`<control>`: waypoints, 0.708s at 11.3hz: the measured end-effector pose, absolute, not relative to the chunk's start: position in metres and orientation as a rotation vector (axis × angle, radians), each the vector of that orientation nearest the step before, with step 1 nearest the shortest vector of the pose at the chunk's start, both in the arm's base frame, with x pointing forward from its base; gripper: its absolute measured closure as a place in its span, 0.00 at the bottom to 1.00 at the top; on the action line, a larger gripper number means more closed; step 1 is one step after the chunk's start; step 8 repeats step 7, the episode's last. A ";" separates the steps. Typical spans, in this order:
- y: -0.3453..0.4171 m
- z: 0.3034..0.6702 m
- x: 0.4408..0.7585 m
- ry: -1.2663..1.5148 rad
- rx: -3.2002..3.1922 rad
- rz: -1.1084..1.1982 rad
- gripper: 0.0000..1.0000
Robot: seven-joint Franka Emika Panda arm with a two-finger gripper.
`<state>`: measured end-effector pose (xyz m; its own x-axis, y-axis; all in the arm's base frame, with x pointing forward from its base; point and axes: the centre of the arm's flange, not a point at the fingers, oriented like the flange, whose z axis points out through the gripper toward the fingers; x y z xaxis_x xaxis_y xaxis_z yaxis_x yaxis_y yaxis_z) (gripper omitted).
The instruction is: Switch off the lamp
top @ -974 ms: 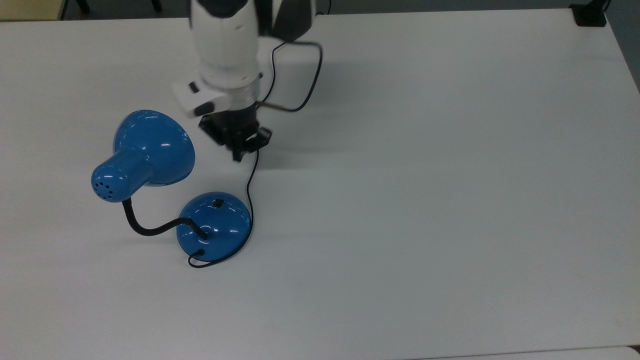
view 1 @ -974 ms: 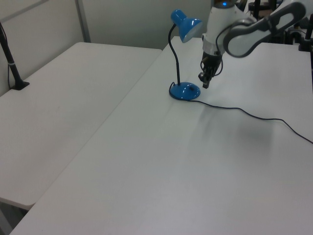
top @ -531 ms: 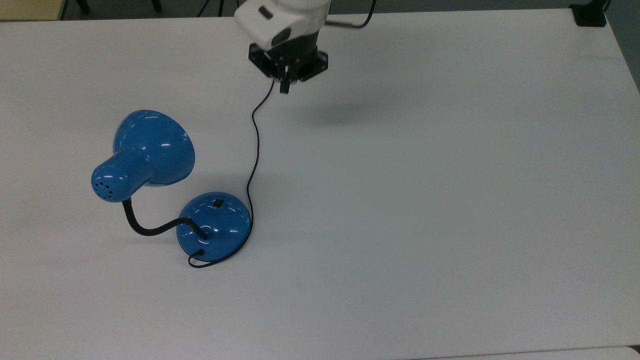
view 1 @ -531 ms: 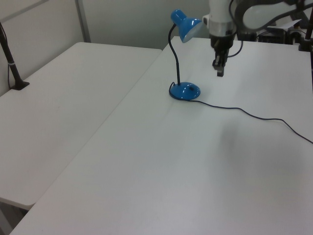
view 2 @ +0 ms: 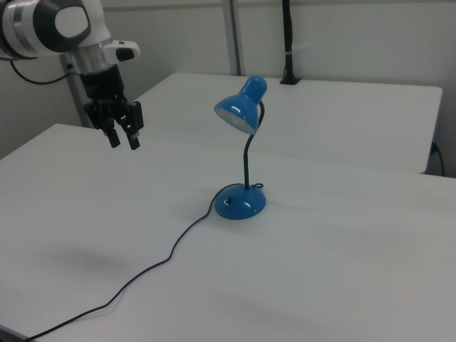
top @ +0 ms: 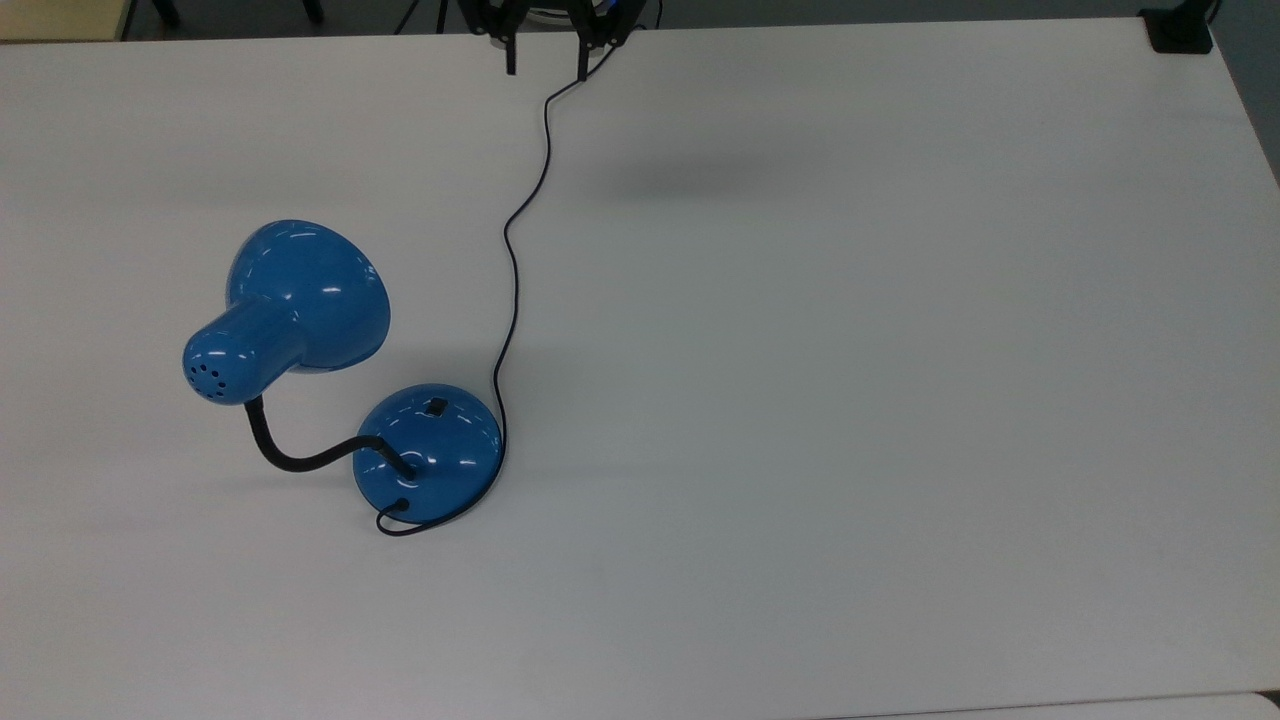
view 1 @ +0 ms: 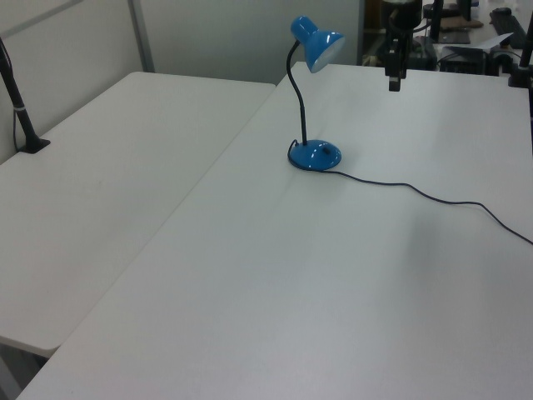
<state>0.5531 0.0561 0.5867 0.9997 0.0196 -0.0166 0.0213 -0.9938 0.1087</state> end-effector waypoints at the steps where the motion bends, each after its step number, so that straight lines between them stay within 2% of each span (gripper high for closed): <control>1: 0.055 0.588 0.554 0.029 3.033 -0.019 0.24; 3: 0.050 0.593 0.555 0.012 3.034 -0.004 0.00; 8: 0.042 0.597 0.556 -0.009 3.035 0.006 0.00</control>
